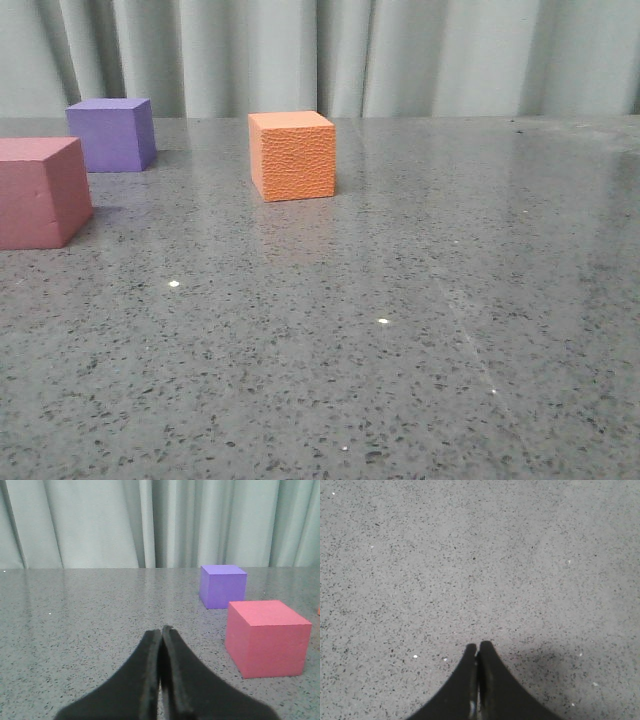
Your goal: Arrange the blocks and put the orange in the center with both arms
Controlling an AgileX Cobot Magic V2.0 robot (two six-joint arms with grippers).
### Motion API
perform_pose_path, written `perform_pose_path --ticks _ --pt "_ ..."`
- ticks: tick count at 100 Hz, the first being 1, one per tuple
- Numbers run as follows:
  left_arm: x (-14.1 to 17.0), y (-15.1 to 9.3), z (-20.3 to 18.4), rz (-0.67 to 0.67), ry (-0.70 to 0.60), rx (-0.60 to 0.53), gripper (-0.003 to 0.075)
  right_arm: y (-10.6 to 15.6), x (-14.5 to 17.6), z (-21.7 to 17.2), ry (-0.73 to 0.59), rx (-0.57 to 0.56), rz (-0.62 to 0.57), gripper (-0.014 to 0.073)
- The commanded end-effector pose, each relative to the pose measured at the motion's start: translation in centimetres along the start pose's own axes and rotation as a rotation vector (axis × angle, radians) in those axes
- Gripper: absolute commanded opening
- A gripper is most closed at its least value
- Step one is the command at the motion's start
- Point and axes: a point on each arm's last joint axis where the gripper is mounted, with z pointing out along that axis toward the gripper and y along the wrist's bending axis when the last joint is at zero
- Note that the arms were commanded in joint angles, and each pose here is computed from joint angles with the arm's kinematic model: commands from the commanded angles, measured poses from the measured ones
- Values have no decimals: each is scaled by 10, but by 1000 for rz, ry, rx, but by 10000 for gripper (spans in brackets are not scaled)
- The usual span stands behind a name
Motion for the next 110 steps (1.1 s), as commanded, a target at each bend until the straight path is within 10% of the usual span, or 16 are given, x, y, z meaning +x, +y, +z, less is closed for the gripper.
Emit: perform_pose_path --ticks 1,63,110 --pt "9 -2 -1 -10 -60 24 -12 -1 -12 -5 -103 -6 -29 -67" --pt "9 -2 -1 -10 -60 24 -12 -1 72 -5 -639 -187 -4 -67" --pt "9 -2 -1 -10 -60 24 -12 -3 110 37 -663 -114 74 -67"
